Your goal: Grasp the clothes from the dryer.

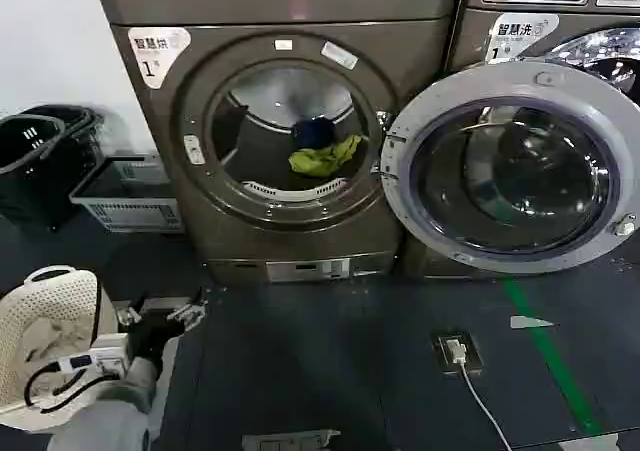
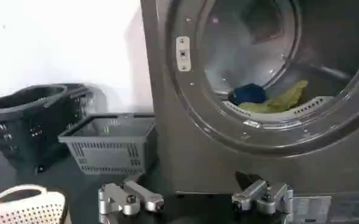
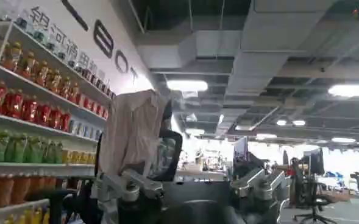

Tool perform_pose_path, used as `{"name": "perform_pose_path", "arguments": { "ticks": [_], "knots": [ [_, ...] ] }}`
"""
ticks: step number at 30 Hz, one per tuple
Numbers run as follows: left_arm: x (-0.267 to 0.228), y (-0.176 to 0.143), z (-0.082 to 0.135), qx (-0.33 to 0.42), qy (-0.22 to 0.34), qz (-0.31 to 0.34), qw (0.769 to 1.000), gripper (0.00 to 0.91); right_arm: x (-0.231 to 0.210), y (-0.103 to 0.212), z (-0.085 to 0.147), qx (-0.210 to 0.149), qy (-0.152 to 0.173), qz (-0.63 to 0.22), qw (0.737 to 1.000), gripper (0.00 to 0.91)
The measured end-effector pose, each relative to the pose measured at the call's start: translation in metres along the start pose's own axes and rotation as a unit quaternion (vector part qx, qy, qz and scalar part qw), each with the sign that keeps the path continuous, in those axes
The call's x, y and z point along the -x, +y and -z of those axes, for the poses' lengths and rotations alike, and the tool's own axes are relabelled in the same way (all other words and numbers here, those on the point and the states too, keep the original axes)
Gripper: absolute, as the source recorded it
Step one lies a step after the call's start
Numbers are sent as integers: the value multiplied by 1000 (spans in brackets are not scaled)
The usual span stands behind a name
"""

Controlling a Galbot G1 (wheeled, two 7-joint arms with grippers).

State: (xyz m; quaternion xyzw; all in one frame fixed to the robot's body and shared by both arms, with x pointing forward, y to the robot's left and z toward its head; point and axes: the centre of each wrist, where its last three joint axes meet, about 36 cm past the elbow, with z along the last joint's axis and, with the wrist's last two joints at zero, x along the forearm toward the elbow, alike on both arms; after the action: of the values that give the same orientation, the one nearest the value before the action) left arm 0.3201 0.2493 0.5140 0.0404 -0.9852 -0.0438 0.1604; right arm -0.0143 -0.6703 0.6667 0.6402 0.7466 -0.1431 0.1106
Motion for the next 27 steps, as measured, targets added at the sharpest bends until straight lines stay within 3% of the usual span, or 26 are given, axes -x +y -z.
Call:
{"name": "perform_pose_path", "arguments": {
  "ticks": [27],
  "knots": [
    [-3,-3,0,1,1,-5,1000,907,-1,2,-14,7,2,-24,1000,907]
  ]
}}
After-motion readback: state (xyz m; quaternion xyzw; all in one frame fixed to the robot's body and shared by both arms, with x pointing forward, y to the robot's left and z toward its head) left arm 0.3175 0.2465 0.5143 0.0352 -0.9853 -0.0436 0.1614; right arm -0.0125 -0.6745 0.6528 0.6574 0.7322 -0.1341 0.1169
